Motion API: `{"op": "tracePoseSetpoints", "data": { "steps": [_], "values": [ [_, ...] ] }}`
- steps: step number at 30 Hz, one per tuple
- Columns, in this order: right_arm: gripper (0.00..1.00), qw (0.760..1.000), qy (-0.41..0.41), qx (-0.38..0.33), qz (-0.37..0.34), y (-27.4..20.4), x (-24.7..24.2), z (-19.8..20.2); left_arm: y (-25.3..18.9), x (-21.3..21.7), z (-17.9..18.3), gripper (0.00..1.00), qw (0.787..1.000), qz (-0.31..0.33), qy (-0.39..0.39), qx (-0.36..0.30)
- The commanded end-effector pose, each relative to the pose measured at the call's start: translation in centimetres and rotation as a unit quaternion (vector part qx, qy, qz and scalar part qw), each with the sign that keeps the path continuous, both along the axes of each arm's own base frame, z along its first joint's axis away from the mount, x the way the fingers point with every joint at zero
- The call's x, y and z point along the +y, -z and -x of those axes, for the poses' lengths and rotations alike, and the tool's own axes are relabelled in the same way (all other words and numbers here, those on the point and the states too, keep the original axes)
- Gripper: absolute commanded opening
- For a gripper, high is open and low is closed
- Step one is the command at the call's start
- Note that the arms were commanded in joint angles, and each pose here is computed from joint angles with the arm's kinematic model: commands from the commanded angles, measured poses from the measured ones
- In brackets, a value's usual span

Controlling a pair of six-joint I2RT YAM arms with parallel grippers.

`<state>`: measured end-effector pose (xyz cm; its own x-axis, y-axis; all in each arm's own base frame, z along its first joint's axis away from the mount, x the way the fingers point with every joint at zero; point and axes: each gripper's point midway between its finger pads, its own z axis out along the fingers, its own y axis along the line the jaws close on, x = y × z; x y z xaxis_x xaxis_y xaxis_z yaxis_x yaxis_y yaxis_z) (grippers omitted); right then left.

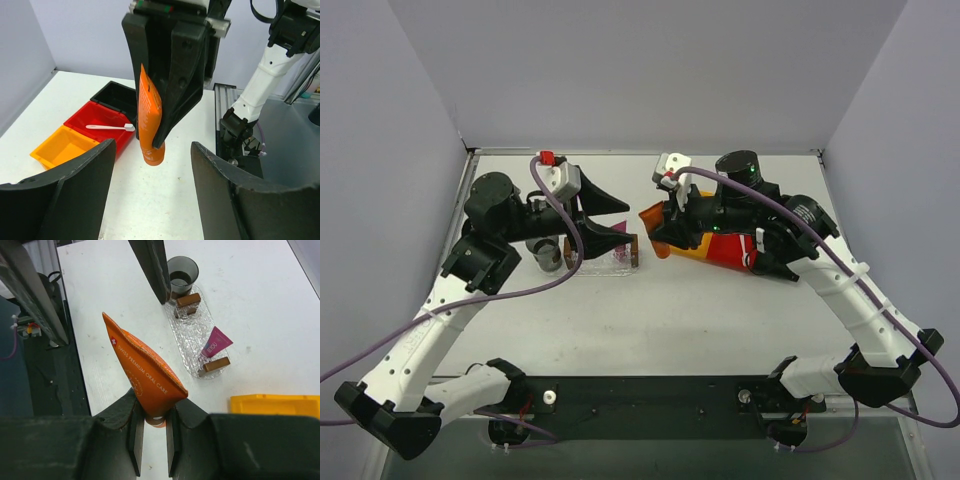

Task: Prepare toiletry sets of a toothbrush and toothpaste on the tray

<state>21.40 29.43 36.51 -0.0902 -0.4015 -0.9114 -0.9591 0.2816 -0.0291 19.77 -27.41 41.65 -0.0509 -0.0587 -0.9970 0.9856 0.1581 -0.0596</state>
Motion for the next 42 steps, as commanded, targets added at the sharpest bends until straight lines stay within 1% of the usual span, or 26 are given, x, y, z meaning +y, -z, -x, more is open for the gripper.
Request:
{"op": "tracePoseSetpoints", "data": {
  "steps": [1, 6, 7, 14, 16, 23, 27, 38, 42],
  "values": [
    [0.00, 0.999, 0.021, -0.037, 0.000, -0.9, -0.4, -0.8, -2.3, 0.4, -0.7, 0.72, 0.999, 0.016, -0.028, -0.003],
    [0.00, 0.998, 0.039, -0.047, 0.014, -0.6, 0.1, -1.6, -2.2, -0.4, -1.5, 0.72, 0.999, 0.033, -0.026, 0.023],
    [0.00, 0.998, 0.040, -0.047, 0.016, -0.5, 0.2, -1.6, -2.7, -0.4, -1.6, 0.72, 0.999, 0.041, -0.026, 0.012],
    [0.00, 0.998, 0.040, -0.051, 0.026, -0.1, 1.1, -2.0, -2.9, -0.6, -2.4, 0.72, 0.998, 0.047, -0.039, 0.014],
    [0.00, 0.998, 0.039, -0.050, 0.029, 0.2, 1.3, -2.1, -2.6, -0.8, -2.7, 0.71, 0.998, 0.046, -0.045, 0.018],
    [0.00, 0.997, 0.035, -0.053, 0.032, 0.2, 2.0, -2.0, -1.2, -1.2, -3.1, 0.62, 0.997, 0.043, -0.047, 0.031],
    [0.00, 0.997, 0.035, -0.055, 0.033, 0.2, 2.2, -2.0, -0.2, -1.4, -3.6, 0.59, 0.997, 0.038, -0.051, 0.037],
    [0.00, 0.996, 0.037, -0.064, 0.041, 0.3, 2.6, -2.0, 0.3, -1.8, -3.7, 0.49, 0.997, 0.037, -0.049, 0.042],
    [0.00, 0.996, 0.037, -0.067, 0.043, 0.3, 2.7, -2.0, 0.8, -2.1, -3.7, 0.42, 0.997, 0.035, -0.046, 0.046]
  ]
}}
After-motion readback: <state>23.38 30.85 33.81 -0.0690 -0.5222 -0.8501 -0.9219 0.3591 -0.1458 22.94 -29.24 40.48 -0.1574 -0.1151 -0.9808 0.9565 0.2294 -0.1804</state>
